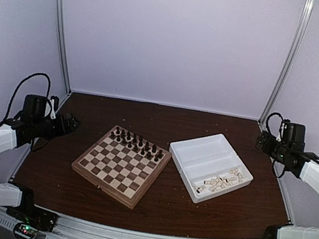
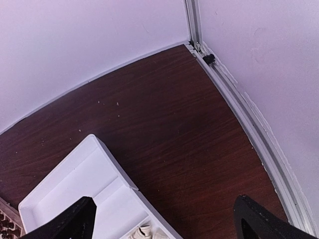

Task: Set up the chess pieces on the board
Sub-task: Adjust the storage box at the center of the board.

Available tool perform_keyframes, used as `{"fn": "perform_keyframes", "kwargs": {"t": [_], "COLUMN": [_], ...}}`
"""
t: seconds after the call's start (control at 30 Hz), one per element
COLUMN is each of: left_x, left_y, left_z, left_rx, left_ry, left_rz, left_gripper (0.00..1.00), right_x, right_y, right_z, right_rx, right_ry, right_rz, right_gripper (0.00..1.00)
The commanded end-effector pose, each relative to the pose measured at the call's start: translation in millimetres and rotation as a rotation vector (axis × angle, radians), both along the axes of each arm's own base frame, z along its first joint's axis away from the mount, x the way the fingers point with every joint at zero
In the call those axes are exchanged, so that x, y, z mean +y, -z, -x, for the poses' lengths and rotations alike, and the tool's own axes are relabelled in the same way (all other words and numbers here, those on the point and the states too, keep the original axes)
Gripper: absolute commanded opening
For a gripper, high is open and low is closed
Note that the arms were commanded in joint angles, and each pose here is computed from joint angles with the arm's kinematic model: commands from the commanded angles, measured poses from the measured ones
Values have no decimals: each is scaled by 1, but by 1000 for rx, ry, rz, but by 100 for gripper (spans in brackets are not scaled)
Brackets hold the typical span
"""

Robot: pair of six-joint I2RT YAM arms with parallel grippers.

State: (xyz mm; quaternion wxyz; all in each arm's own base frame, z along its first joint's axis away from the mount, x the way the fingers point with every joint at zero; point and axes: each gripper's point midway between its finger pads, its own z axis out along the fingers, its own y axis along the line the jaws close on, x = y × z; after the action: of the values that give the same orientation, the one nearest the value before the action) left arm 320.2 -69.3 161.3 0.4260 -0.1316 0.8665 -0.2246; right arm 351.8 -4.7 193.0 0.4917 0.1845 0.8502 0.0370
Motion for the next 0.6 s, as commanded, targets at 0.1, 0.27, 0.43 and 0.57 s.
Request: {"fn": "perform_keyframes", "kwargs": {"t": [0.1,0.27,0.43,0.57], "left_x": [-5,-10,-17,-23], "left_y": [1,12,33,44], "left_z": [3,7,13,17], "left_rx": [48,75,153,174], "left_ry": [37,74,122,155], "left_rz": [-12,-12,-2,19], "left_gripper": [98,98,98,98], "right_x": [-23,-6,14,45], "right_y": [7,22,29,31], "right_z": [21,24,39,48], "right_rx": [146,275,387,426], "right_ry": [155,62,-1,-68], "right_rz": [11,-21,-67,-73], "right_gripper": [99,86,66,58]}}
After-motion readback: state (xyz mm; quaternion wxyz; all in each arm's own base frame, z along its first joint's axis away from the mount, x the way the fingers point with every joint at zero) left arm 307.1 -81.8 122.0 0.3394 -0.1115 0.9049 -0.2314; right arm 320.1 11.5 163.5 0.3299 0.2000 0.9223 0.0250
